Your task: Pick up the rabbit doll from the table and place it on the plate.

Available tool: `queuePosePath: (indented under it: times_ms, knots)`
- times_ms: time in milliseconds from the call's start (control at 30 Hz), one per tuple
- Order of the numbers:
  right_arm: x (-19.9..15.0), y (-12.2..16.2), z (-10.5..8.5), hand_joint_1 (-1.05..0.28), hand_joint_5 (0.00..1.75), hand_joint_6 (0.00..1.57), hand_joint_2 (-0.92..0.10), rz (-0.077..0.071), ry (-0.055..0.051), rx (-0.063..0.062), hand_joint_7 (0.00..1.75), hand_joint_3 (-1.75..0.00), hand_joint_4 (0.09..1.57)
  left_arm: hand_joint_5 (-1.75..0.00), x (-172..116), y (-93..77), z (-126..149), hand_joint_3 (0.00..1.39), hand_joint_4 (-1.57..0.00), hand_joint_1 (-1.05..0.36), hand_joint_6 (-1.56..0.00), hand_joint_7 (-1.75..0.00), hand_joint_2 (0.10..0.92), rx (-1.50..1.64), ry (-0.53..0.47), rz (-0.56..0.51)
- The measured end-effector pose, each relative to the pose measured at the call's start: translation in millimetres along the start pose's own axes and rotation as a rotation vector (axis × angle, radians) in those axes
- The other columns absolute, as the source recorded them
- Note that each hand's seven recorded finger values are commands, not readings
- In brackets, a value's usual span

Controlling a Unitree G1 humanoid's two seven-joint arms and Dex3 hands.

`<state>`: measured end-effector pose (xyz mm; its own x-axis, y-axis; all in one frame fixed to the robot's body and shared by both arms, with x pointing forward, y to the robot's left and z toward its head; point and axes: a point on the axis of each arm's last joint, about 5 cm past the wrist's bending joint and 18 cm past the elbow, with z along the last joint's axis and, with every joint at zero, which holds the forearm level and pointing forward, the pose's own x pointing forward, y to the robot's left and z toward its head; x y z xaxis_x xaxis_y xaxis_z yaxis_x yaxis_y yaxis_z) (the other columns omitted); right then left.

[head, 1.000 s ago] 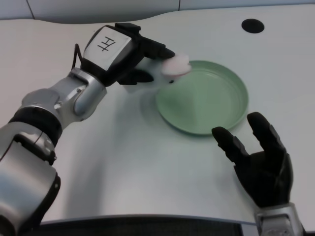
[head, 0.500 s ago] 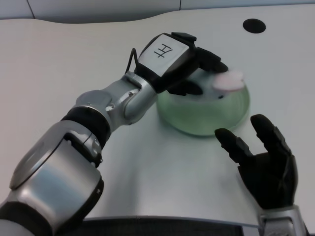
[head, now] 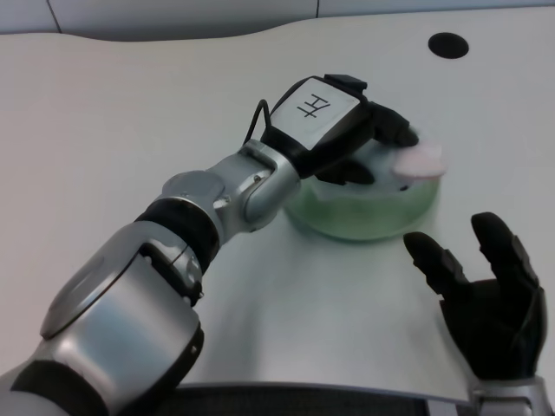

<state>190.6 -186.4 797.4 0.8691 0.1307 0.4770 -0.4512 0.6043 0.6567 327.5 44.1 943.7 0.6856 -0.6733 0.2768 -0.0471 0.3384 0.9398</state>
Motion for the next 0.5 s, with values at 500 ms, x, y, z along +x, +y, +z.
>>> queuePosePath:
  times_ms: [500]
  knots:
    - [-5.2, -0.7, 1.7, -0.80, 0.00, 0.88, -0.92, -0.012, 0.001, -0.009, 0.00, -0.14, 0.94, -0.38, -4.4, -1.0, -10.2, 0.00, -0.07, -0.55, -0.35, 0.00, 0.860, 0.134, 0.095, -0.084]
